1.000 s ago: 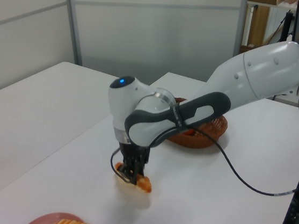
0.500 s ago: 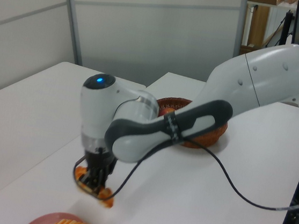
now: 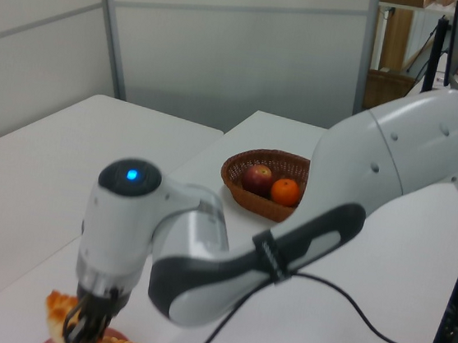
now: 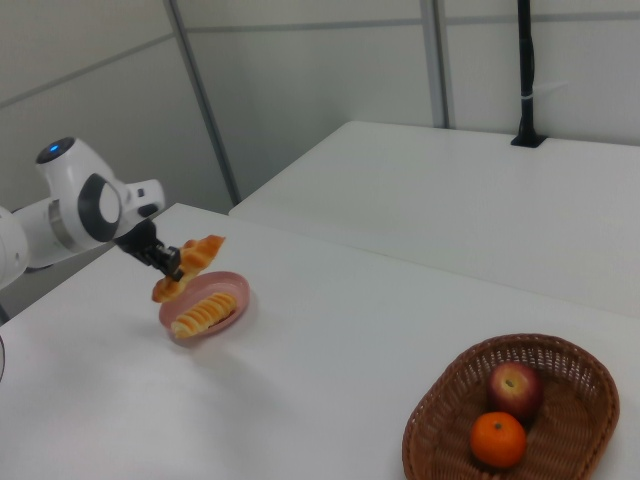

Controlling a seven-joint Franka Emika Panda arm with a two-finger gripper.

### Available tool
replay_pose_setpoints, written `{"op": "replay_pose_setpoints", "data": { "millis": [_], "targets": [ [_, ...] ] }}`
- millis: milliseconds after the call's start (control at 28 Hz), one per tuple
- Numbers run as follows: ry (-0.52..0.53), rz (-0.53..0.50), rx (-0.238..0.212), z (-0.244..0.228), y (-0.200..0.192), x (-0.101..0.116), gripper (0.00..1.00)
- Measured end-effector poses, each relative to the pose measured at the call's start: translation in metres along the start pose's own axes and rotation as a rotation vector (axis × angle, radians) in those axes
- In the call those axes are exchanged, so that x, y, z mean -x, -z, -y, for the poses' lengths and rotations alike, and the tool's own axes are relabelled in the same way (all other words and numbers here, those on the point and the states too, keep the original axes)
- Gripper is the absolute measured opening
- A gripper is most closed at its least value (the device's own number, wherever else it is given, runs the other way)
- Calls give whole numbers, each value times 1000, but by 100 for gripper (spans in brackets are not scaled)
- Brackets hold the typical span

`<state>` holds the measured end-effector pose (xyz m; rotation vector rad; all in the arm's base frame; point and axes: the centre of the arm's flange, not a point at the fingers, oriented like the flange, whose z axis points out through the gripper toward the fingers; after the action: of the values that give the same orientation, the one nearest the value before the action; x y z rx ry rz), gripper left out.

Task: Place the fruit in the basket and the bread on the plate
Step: 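Place the braided roll on the plate beside the striped roll, release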

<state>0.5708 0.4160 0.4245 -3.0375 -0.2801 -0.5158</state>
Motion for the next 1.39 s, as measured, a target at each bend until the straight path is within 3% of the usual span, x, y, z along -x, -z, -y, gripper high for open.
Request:
{"op": "replay_pose_setpoints", "data": {
  "millis": [607, 1036, 1143, 1250, 1393],
  "targets": [
    [3, 40, -7, 32, -37, 13, 16],
    [-46, 34, 56, -14, -54, -5, 60],
    [-48, 34, 58, -15, -53, -6, 76],
    [-51, 27, 55, -15, -48, -8, 85],
    [-82, -1, 27, -14, -21, -17, 99]
  ]
}}
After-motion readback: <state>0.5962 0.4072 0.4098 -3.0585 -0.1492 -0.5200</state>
